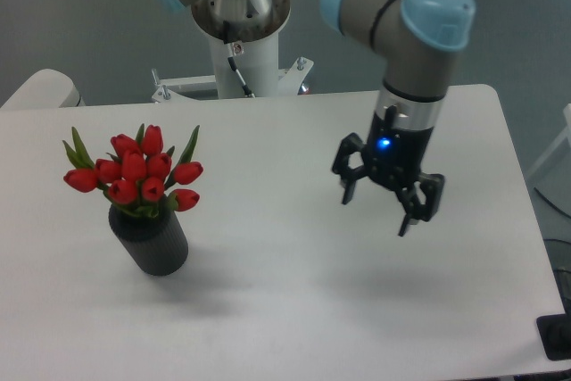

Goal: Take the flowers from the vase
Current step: 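Move the open gripper toward the red tulip bouquet in the black vase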

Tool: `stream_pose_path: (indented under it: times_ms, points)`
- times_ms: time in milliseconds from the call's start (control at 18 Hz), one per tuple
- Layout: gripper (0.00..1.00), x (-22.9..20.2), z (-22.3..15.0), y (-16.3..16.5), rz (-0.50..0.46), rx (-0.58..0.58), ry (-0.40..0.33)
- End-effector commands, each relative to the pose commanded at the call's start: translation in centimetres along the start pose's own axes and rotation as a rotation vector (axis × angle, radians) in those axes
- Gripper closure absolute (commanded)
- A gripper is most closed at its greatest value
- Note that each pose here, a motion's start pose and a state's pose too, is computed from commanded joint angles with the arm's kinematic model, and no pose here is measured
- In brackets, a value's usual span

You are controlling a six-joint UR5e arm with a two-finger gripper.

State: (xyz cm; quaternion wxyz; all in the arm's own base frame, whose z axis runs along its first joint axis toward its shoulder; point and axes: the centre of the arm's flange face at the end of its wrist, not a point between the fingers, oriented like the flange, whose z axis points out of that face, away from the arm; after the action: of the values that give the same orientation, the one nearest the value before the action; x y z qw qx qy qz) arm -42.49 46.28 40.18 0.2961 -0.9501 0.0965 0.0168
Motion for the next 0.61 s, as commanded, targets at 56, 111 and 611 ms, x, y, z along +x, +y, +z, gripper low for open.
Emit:
stream_pose_path:
  times_ms: [56, 111, 611]
  points:
    - [0.0, 0.9, 0.1, 0.0, -0.006, 0.036, 0.025]
    - [0.0, 1.6, 0.2, 0.2, -0.012, 0.054, 0.041]
    - [0.0, 7.7, 3.6, 0.9, -0.004, 0.138, 0.15]
